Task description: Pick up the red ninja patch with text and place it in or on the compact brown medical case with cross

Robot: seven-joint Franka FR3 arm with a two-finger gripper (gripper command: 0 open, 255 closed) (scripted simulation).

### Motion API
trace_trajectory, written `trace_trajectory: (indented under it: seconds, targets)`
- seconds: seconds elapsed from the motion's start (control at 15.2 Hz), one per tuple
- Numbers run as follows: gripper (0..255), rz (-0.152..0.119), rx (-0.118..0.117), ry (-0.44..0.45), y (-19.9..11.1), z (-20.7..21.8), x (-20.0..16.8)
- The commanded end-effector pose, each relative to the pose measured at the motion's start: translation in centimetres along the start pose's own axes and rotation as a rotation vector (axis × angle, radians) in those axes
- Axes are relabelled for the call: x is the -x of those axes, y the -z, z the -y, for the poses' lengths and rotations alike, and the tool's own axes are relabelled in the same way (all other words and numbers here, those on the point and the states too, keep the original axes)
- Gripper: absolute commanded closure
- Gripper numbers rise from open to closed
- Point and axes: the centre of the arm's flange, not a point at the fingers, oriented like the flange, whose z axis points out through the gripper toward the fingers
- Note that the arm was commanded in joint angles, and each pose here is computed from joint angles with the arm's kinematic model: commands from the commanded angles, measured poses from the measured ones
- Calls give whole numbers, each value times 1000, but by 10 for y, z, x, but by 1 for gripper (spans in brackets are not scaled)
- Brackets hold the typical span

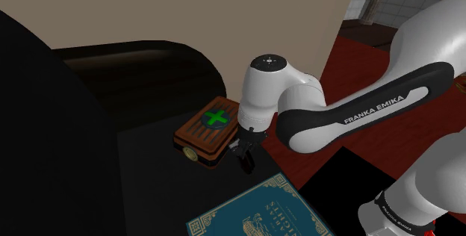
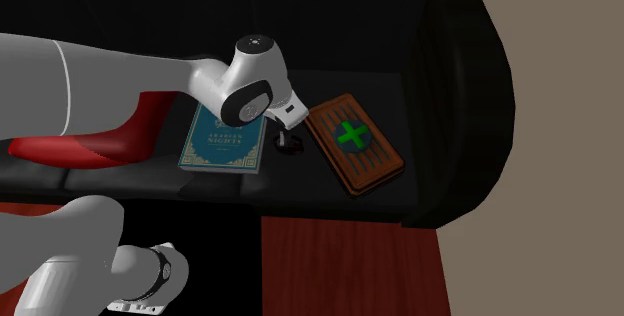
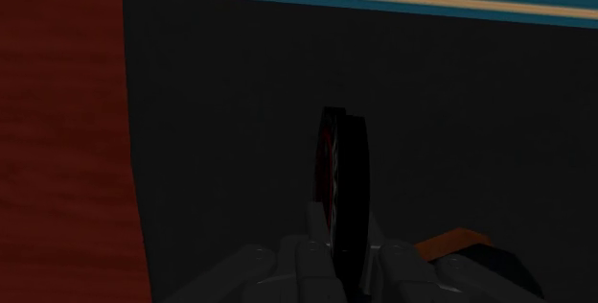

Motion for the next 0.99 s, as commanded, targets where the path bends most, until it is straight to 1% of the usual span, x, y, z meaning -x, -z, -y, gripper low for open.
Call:
trace_trajectory:
  seconds: [0.0, 0.13, 0.92]
  targets:
    - [255, 0, 0, 0, 0, 0, 0]
    - [255, 0, 0, 0, 0, 0, 0]
    - [255, 0, 0, 0, 63, -2, -8]
